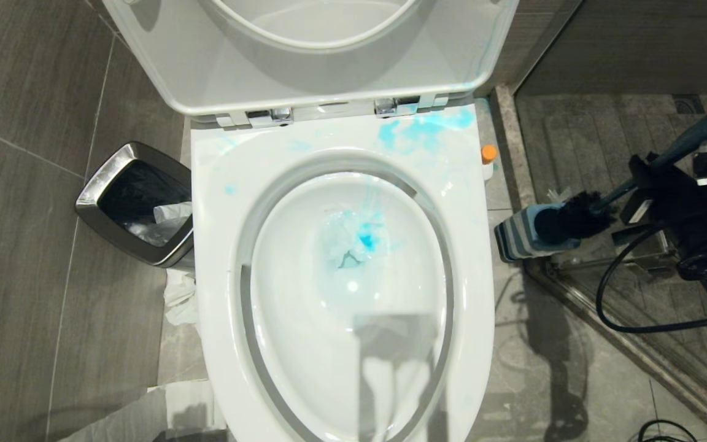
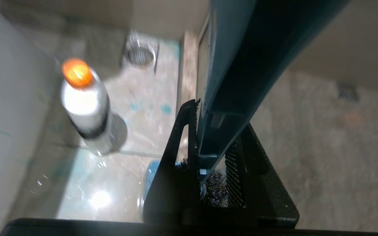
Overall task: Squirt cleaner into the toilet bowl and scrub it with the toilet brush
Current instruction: Scrub the toilet bowl
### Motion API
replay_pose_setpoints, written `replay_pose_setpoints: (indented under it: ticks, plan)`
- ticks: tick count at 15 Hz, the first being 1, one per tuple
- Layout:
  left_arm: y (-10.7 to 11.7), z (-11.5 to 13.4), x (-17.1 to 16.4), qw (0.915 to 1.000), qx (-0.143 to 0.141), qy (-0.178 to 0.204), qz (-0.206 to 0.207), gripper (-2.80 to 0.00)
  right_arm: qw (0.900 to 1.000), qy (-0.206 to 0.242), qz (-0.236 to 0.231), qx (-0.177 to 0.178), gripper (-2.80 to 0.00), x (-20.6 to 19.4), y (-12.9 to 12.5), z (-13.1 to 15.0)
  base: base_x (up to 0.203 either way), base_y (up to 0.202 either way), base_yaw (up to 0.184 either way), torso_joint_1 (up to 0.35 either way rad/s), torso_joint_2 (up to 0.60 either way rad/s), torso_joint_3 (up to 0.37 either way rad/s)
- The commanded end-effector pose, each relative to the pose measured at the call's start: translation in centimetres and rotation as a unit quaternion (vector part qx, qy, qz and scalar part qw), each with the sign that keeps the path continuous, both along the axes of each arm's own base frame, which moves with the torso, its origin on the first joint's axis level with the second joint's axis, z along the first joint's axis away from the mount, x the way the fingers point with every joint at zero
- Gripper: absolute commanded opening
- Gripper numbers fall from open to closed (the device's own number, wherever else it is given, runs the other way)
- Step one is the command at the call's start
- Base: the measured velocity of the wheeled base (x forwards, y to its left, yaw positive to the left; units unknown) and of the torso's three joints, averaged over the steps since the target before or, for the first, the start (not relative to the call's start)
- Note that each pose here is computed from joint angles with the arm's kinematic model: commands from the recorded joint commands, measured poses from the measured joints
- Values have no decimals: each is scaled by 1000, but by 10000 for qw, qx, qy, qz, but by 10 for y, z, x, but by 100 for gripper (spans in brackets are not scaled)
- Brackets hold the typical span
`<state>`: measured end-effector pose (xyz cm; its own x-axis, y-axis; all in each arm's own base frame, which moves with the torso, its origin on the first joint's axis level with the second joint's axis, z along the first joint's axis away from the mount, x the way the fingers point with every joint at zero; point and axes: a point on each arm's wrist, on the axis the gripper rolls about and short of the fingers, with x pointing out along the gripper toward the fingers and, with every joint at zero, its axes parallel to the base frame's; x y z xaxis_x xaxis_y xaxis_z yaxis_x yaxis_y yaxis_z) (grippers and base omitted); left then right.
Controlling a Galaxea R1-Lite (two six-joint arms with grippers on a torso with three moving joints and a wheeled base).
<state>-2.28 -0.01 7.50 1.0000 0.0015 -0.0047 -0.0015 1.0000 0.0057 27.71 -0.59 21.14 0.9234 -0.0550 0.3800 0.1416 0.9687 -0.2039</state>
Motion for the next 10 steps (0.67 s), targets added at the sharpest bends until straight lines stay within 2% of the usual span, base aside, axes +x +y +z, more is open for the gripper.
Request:
replay_pose_setpoints:
  ticks: [1,4,5,6,8,10]
  plan:
    - [0,0,0,10000,2,8,0,-280,9981,-616,14,-9,-280,-60,2,38,0,0,0,0,0,0]
    - [0,0,0,10000,2,7,0,-280,9991,-431,30,-3,-280,-113,3,55,0,0,0,0,0,0]
    - [0,0,0,10000,2,7,0,-280,9998,-202,45,1,-280,-132,4,58,0,0,0,0,0,0]
    - [0,0,0,10000,2,7,0,-280,9997,211,80,12,-280,-149,4,58,0,0,0,0,0,0]
    - [0,0,0,10000,2,7,0,-280,9942,1031,313,74,-280,-175,7,61,0,0,0,0,0,0]
    - [0,0,0,10000,2,7,0,-280,9880,1375,665,218,-280,-195,9,80,0,0,0,0,0,0]
